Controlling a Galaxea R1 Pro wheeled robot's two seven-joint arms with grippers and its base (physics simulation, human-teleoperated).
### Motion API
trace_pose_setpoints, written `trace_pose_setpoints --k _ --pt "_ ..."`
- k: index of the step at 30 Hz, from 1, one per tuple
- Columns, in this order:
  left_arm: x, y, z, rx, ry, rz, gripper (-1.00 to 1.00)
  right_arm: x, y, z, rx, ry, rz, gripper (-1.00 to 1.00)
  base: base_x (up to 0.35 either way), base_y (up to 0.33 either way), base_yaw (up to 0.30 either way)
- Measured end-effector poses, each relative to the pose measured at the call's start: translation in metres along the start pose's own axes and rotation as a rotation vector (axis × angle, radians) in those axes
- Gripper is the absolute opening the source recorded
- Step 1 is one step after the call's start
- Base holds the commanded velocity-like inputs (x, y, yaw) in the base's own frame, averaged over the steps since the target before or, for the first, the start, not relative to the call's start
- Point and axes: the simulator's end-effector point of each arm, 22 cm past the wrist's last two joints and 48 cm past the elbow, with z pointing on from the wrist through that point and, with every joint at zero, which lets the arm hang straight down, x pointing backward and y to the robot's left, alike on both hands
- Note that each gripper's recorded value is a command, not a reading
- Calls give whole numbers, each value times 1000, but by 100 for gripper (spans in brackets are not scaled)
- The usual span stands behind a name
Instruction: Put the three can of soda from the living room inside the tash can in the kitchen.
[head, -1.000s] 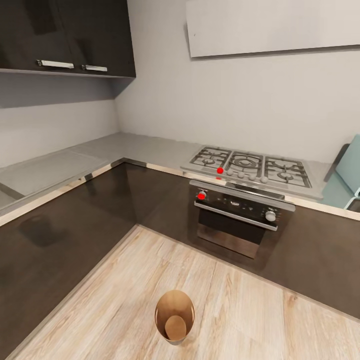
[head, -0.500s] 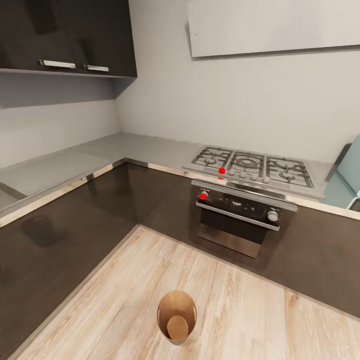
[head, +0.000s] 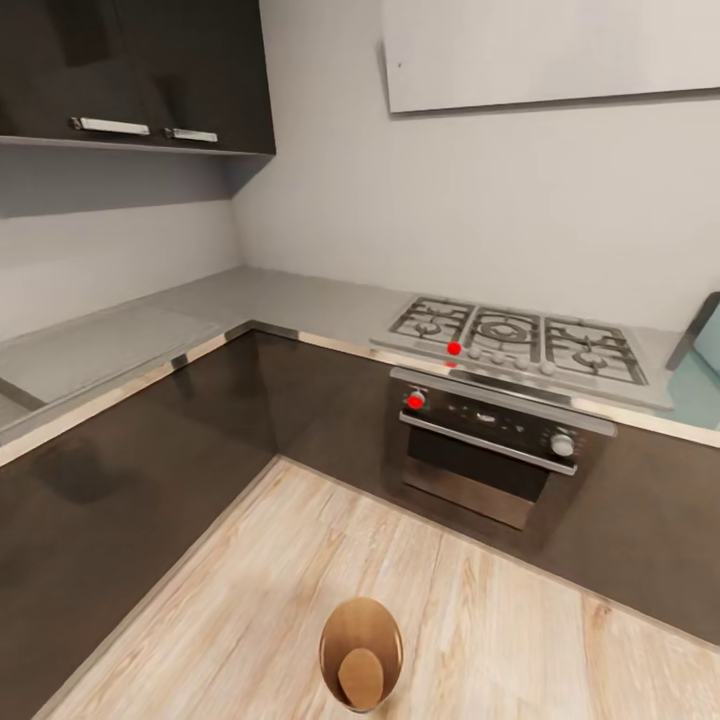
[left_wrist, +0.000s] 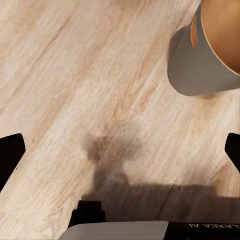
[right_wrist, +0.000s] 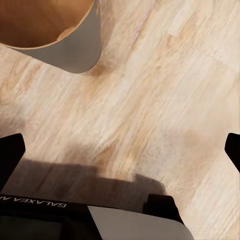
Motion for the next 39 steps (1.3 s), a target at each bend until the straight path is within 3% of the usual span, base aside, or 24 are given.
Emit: trace_pose_setpoints --k 15,39 --pt "-2 1 0 -9 -10 0 100 0 0 0 0 0 0 100 60 193 0" --pt "1 3 0 -15 -4 0 100 5 0 0 0 10 1 100 263 10 19"
